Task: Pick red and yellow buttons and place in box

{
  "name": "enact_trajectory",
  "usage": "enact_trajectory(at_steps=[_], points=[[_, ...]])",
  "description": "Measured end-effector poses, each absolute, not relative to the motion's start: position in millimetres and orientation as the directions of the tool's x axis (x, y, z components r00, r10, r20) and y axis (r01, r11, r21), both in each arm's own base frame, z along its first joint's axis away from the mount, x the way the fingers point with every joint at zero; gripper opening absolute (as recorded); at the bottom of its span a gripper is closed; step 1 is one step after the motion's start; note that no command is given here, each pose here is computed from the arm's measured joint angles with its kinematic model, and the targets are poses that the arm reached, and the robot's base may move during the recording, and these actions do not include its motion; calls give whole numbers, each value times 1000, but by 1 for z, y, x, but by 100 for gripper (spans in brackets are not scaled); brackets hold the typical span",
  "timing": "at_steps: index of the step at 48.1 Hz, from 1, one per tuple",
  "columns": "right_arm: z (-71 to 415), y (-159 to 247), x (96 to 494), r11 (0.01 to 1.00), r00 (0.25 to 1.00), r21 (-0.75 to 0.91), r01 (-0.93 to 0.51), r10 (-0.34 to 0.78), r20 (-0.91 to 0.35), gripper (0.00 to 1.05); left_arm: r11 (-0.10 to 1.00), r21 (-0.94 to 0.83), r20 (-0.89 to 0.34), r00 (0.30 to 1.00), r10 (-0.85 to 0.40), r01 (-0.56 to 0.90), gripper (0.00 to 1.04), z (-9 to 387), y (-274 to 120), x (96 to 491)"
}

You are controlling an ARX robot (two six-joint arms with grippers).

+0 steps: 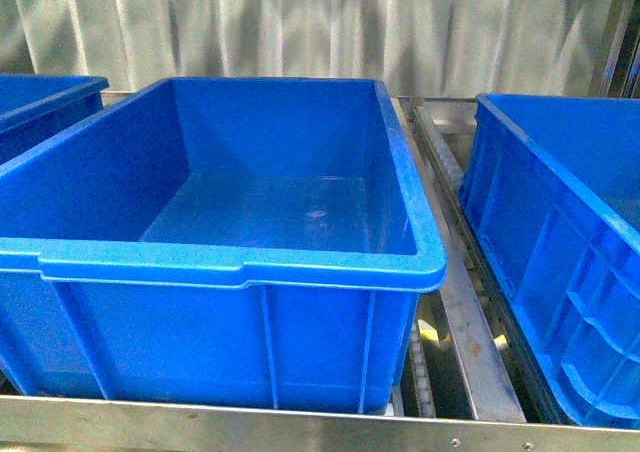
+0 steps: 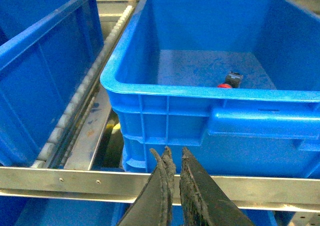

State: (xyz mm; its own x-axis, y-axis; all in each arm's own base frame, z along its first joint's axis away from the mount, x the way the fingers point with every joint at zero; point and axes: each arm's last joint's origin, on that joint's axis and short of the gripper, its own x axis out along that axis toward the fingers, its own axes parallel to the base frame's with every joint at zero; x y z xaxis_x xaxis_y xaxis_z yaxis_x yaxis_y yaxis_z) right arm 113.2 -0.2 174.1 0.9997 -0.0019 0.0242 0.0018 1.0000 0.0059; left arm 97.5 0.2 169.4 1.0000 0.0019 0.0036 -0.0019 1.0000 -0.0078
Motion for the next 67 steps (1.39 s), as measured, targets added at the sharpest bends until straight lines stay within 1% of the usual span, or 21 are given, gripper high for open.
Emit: enact_trajectory(at_steps=[18, 23, 28, 37, 40, 41, 45, 46, 48, 51, 57, 59, 64, 67], points=[[174, 0, 108, 1000, 1000, 6, 2, -2, 23, 6, 1000, -8, 4, 1000, 2, -2, 97, 169, 0, 97], [169, 0, 100, 1000, 1000, 6, 2, -2, -12, 6, 1000, -7, 4, 1000, 2, -2, 97, 169, 0, 97], [171, 0, 97, 1000, 1000, 6, 2, -2, 22, 6, 1000, -7, 4, 1000, 2, -2, 97, 169, 0, 97], [171, 0, 97, 1000, 1000, 4, 1, -1, 19, 7, 1000, -7, 4, 1000, 2, -2, 97, 169, 0, 97], [171, 0, 97, 1000, 1000, 4, 1, -1, 19, 19, 1000, -7, 4, 1000, 2, -2, 97, 169, 0, 97], [171, 0, 97, 1000, 1000, 4, 1, -1, 19, 21, 1000, -7, 4, 1000, 2, -2, 97, 169, 0, 97], [171, 0, 97, 1000, 1000, 4, 1, -1, 19, 35, 1000, -7, 4, 1000, 2, -2, 97, 169, 0, 97], [171, 0, 97, 1000, 1000, 4, 1, -2, 19, 40, 1000, -7, 4, 1000, 2, -2, 97, 169, 0, 97], [171, 0, 97, 1000, 1000, 4, 1, -1, 19, 45, 1000, -7, 4, 1000, 2, -2, 97, 169, 0, 97], [171, 0, 97, 1000, 1000, 4, 1, -1, 19, 56, 1000, -7, 4, 1000, 2, -2, 97, 169, 0, 97], [171, 0, 97, 1000, 1000, 4, 1, -1, 19, 84, 1000, -8, 4, 1000, 2, -2, 97, 169, 0, 97], [171, 0, 97, 1000, 1000, 4, 1, -1, 19, 91, 1000, -7, 4, 1000, 2, -2, 97, 169, 0, 97], [171, 0, 97, 1000, 1000, 4, 1, -1, 19, 103, 1000, -7, 4, 1000, 2, -2, 97, 169, 0, 97], [171, 0, 97, 1000, 1000, 4, 1, -1, 19, 102, 1000, -7, 4, 1000, 2, -2, 97, 169, 0, 97]])
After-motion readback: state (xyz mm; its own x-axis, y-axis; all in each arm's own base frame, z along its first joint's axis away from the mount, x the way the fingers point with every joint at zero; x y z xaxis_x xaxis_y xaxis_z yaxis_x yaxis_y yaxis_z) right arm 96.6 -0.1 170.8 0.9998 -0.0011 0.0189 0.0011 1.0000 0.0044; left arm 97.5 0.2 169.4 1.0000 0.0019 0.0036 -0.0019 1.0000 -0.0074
